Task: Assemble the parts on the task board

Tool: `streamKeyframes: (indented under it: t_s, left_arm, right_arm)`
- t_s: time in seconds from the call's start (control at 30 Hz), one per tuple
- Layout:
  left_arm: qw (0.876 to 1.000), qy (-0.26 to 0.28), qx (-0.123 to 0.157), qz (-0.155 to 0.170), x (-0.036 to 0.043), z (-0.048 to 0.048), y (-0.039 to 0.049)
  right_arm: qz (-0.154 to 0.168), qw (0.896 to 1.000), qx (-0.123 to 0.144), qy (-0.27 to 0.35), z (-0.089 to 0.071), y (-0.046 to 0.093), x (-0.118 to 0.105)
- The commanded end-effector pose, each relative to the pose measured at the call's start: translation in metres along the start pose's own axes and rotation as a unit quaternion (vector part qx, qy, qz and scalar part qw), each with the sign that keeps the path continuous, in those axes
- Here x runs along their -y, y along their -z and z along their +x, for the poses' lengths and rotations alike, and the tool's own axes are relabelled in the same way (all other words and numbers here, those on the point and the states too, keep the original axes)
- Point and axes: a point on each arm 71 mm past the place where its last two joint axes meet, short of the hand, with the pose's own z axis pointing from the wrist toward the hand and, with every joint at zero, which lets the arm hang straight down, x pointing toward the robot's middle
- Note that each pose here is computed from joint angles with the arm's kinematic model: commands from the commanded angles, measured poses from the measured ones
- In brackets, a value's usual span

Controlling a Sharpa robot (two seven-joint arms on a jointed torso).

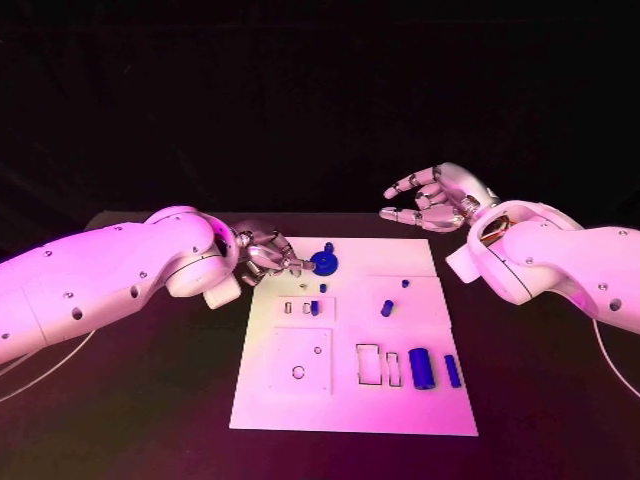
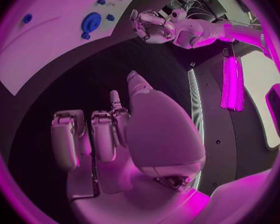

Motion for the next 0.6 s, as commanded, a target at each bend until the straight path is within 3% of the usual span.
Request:
streamKeyframes:
  t_s: [0.03, 0.33, 0.6]
  left_arm:
    - [0.994, -0.078, -0.028, -0.074, -0.0039, 0.0023, -0.0046]
    - [0.986, -0.118, -0.064, -0.100, 0.0124, 0.0108, -0.0203]
    - [0.983, -0.125, -0.080, -0.104, 0.0194, 0.0190, -0.0292]
  right_arm:
    - [0.011, 1.000, -0.003, -0.015, -0.001, -0.001, 0.002]
    - [0.021, 1.000, -0.010, -0.002, 0.000, -0.004, 0.005]
    - [0.021, 1.000, -0.015, 0.002, 0.002, -0.006, 0.004]
